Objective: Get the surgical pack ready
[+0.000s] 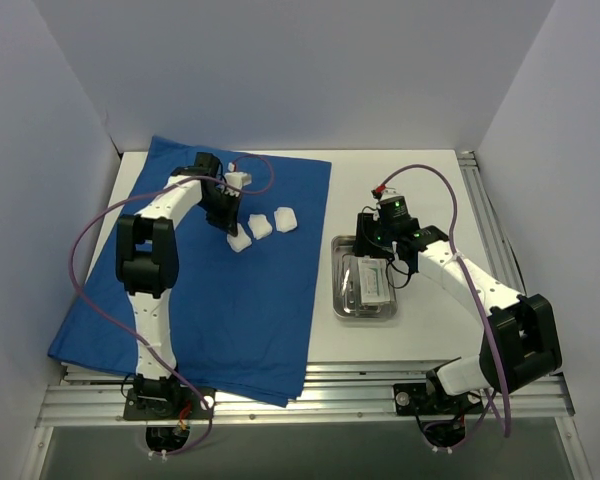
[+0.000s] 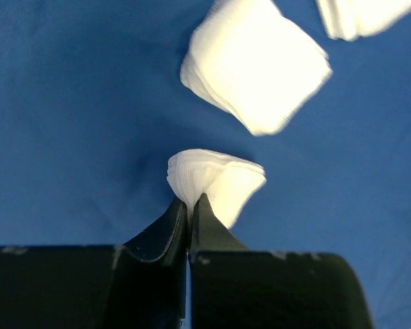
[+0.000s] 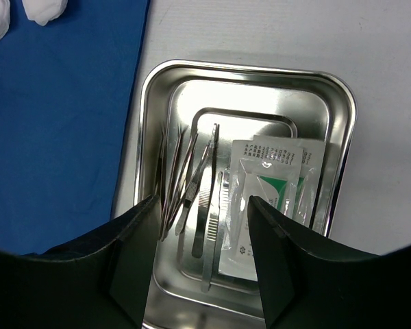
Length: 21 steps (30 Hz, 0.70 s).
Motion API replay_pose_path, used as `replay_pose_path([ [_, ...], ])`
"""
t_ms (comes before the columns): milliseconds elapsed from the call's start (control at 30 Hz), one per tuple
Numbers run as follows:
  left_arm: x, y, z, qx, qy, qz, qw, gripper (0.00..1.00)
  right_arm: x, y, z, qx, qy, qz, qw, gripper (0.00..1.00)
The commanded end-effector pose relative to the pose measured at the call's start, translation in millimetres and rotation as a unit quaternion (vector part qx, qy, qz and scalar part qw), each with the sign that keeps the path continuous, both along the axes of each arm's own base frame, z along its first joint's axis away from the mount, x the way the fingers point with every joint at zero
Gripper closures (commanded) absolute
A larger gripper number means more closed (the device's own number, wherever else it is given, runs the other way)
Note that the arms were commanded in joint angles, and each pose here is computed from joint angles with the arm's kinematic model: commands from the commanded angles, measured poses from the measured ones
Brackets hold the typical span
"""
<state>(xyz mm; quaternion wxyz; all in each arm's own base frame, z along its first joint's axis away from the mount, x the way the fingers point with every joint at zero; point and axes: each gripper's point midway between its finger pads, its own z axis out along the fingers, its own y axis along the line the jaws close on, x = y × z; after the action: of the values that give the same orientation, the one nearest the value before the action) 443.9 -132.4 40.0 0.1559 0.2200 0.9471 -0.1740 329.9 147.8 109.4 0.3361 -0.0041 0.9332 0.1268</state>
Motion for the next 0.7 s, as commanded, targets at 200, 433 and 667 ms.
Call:
replay_pose_path([
  [200,-16,-26,89,-0.056,-0.052,-0.057,0.995,0.98,4,-2,5,-0.002,-0.013,-0.01,1.0,0.51],
  [433,-4,-69,99,-0.119,-0.056,-0.09,0.987,0.98,4,-2,5,-0.002,-0.013,-0.01,1.0,0.51],
  [667,23,-78,62,-0.089,-0.041,-0.086,0.991,0.98,4,-3,8,-0.005,-0.015,-0.012,1.0,0.51],
])
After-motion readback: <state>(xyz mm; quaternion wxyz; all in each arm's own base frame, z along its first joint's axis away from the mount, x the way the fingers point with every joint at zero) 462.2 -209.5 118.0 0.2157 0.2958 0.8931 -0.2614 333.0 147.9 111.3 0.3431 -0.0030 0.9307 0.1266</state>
